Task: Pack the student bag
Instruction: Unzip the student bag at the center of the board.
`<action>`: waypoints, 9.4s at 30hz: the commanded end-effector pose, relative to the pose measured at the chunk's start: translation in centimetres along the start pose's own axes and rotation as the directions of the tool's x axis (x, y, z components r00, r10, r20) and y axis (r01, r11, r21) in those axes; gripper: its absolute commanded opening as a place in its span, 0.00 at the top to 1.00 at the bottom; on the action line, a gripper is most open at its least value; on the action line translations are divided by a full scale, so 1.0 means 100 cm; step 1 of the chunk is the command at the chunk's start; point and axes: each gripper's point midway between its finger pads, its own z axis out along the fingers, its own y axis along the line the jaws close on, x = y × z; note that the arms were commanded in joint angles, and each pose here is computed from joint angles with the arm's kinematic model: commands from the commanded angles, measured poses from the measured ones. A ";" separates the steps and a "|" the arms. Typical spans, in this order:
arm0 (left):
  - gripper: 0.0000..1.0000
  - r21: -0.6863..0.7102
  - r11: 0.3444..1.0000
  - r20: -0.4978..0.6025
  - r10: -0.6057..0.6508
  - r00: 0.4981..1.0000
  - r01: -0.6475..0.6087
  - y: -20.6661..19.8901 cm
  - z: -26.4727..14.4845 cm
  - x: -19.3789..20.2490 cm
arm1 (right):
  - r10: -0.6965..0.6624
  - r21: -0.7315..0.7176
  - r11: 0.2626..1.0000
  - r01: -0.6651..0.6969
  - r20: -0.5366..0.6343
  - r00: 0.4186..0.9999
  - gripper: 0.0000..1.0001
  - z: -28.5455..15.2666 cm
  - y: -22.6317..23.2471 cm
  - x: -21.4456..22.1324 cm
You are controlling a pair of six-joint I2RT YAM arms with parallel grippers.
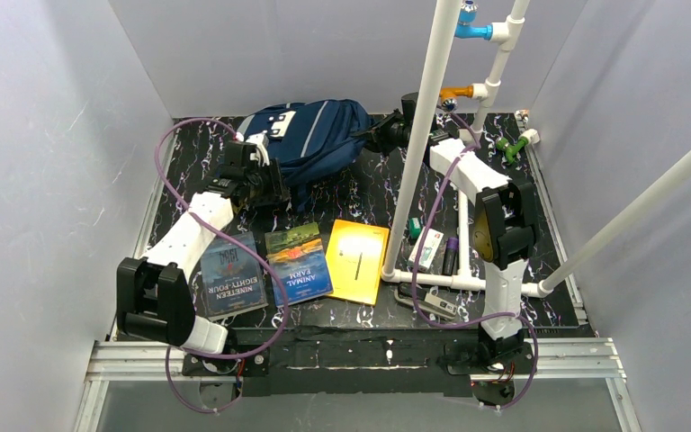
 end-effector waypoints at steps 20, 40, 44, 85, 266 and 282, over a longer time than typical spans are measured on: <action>0.77 -0.275 0.956 0.060 0.123 0.991 -0.102 0.039 0.011 -0.021 | -0.001 -0.196 0.981 0.012 0.056 0.998 0.99 -0.047 0.095 0.026; 0.91 -0.266 0.959 0.054 0.112 0.992 -0.094 0.035 0.014 -0.022 | -0.014 -0.192 0.981 0.023 0.048 0.999 0.99 -0.041 0.092 0.037; 0.99 -0.228 0.970 0.041 0.100 0.994 -0.088 0.027 0.005 -0.016 | -0.035 -0.200 0.979 0.044 0.047 0.998 0.99 -0.041 0.091 0.039; 0.42 0.083 0.981 0.133 0.161 0.978 -0.173 -0.114 0.004 -0.134 | -0.770 -0.521 0.452 0.724 0.181 0.612 0.99 -0.107 0.166 0.049; 1.00 0.574 0.709 0.148 -0.582 0.800 0.410 -0.200 -0.057 -0.251 | -0.943 -0.321 0.271 0.907 0.098 0.317 0.71 -0.028 -0.027 0.092; 1.00 0.530 0.826 0.115 -0.293 0.949 0.191 -0.186 -0.045 -0.198 | -0.777 -0.191 0.626 0.756 -0.082 0.624 0.99 -0.062 0.004 0.092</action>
